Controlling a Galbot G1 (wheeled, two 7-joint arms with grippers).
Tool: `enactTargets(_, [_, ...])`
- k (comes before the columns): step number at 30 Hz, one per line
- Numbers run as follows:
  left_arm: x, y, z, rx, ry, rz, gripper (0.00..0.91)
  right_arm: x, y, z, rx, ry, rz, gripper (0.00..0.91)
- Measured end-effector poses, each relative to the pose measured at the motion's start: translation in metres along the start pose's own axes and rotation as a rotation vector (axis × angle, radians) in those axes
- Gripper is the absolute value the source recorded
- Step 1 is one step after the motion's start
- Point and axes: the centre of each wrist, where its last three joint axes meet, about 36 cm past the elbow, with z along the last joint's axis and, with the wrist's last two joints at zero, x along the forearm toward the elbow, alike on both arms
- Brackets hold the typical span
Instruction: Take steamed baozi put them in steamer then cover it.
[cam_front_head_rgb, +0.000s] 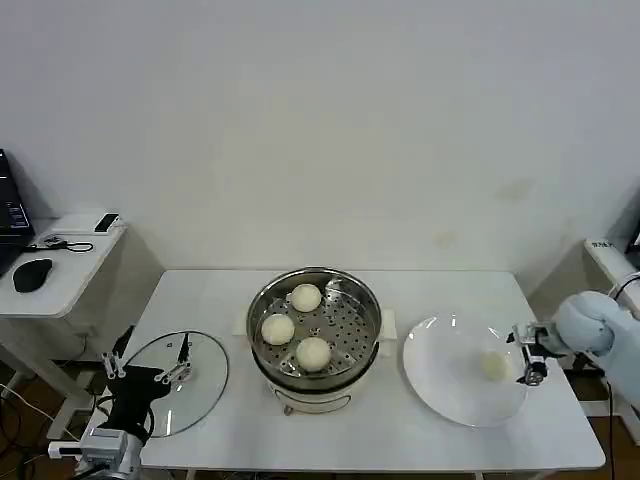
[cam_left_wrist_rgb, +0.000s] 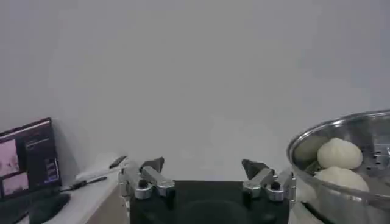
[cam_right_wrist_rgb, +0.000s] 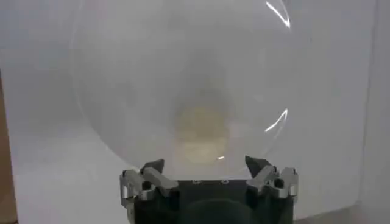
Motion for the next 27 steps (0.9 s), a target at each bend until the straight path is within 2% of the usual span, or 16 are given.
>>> enactTargets(20, [-0.002,0.002,0.004,-0.005,0.008,-0.011,0.907,-0.036,-0.019,-0.014,-0.036,-0.021,-0.011,0.907])
enactTargets(23, [-0.002,0.002,0.004,-0.004,0.009,-0.012,0.907,-0.039,-0.022,-0.017,-0.034,-0.02,-0.012,0.836])
enactTargets(27, [-0.002,0.002,0.004,-0.004,0.009,-0.012,0.907,-0.041,-0.023,-0.019,-0.037,-0.017,-0.015,0.796])
